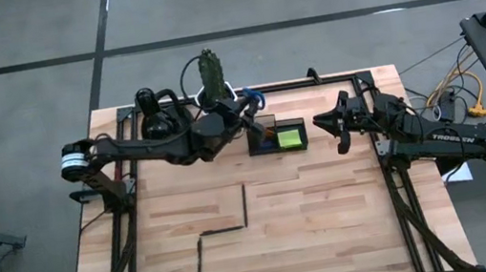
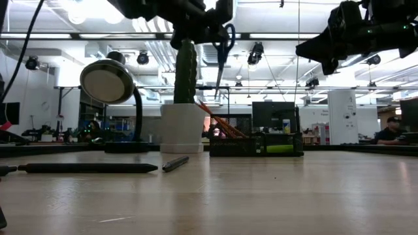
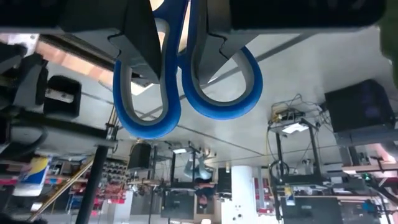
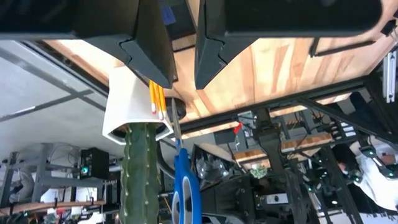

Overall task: Pick and place office supplies into organizer
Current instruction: Put the scissors into the left section of the desk organizer

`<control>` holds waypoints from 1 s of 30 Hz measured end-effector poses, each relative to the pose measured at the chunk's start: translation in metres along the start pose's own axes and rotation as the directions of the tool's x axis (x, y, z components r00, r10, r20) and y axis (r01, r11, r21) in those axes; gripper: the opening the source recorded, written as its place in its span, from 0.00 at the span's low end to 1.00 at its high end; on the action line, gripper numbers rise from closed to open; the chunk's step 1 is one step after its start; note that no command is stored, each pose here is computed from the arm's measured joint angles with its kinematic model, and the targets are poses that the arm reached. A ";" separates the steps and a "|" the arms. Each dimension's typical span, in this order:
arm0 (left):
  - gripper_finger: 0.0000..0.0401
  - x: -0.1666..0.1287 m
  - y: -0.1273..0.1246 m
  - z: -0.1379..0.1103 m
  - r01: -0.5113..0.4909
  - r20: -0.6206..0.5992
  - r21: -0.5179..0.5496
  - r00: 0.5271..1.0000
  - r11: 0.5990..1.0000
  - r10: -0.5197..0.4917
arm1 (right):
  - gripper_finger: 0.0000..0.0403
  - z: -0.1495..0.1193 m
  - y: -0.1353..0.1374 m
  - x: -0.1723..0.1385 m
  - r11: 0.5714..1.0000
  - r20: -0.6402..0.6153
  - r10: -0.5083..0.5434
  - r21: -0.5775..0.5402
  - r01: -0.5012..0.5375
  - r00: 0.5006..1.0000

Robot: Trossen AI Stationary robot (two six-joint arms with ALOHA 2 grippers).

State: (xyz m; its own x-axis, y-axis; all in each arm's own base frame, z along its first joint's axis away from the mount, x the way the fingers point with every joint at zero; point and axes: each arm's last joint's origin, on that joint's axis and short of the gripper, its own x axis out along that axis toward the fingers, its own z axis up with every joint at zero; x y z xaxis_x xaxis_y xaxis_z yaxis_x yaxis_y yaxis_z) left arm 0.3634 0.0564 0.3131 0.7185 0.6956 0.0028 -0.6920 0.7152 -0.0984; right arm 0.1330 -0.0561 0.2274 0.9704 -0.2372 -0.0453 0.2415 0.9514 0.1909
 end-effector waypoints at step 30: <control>0.15 0.021 -0.007 -0.044 -0.089 -0.043 0.019 0.995 0.996 0.090 | 0.14 0.000 0.000 0.000 1.000 -0.004 -0.001 0.001 0.001 1.000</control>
State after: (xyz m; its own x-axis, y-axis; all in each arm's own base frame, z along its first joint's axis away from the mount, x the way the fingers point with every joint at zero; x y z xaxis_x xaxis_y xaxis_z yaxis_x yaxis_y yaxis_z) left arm 0.3865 0.0624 0.2704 0.6556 0.7535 -0.0484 -0.7545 0.6514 -0.0798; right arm 0.1330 -0.0560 0.2270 0.9702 -0.2371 -0.0495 0.2422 0.9511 0.1915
